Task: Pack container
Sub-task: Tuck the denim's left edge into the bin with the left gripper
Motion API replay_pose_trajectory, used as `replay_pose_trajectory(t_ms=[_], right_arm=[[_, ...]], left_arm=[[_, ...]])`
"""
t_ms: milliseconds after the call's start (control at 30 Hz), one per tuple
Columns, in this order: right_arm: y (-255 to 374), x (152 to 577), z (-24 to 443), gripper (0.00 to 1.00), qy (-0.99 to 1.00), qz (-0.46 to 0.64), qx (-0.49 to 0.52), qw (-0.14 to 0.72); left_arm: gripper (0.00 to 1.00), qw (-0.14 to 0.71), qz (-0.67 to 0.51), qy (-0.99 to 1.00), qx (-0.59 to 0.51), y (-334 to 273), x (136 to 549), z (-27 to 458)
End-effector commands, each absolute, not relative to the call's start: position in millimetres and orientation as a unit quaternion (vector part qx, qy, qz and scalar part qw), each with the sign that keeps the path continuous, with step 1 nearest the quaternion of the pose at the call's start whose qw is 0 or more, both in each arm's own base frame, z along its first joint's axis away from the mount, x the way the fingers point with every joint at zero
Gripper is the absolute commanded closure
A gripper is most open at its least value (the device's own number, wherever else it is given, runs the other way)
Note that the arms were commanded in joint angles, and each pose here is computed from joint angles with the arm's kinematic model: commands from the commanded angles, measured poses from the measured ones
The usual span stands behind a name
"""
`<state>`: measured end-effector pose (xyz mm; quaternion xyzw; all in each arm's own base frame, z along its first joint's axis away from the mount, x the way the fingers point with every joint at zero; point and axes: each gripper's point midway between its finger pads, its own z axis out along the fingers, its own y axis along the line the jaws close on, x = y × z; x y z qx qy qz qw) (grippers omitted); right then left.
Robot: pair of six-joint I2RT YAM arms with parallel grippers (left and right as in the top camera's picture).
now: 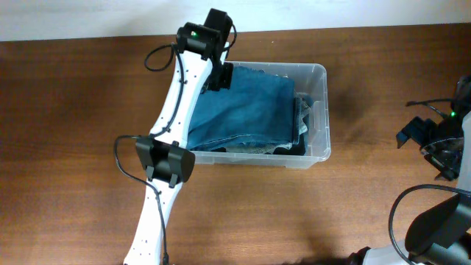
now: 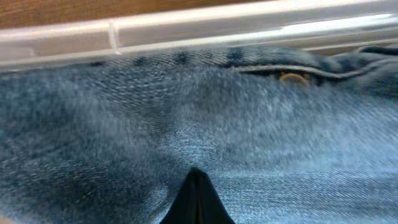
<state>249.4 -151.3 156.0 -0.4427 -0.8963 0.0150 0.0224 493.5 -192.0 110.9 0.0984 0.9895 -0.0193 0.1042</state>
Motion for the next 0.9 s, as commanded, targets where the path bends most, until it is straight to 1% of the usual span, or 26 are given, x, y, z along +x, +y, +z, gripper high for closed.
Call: replay_pose_trajectory(t_ms=[0,200,300,400,467,533,733,867], right_arm=[[-152,248,157,0.02,-0.894,0.016,-0.448,0.020],[-152,248,157,0.02,-0.894,0.016,-0.448,0.020],[-152,248,157,0.02,-0.894,0.016,-0.448,0.020],[-152,248,157,0.02,-0.894,0.016,-0.448,0.020],[-152,248,157,0.02,-0.894,0.016,-0.448,0.020],[-152,248,157,0.02,-0.894,0.016,-0.448,0.020],[-152,248,157,0.02,-0.894,0.016,-0.448,0.020],[-152,248,157,0.02,-0.894,0.016,-0.448,0.020]], left_arm=[[0.99,0.073,0.006,0.993,0.091,-180,492,83],[0.99,0.061,0.009,0.994,0.094,-181,487,78],[0.99,0.071,0.023,0.993,0.092,-176,489,84],[0.99,0.132,0.069,0.985,0.082,-157,503,123],[0.99,0.180,0.070,0.978,0.074,-155,512,153],[0.99,0.207,0.062,0.974,0.069,-157,520,164],[0.99,0.228,0.064,0.970,0.061,-154,532,167],[0.99,0.223,0.066,0.971,0.054,-146,533,165]])
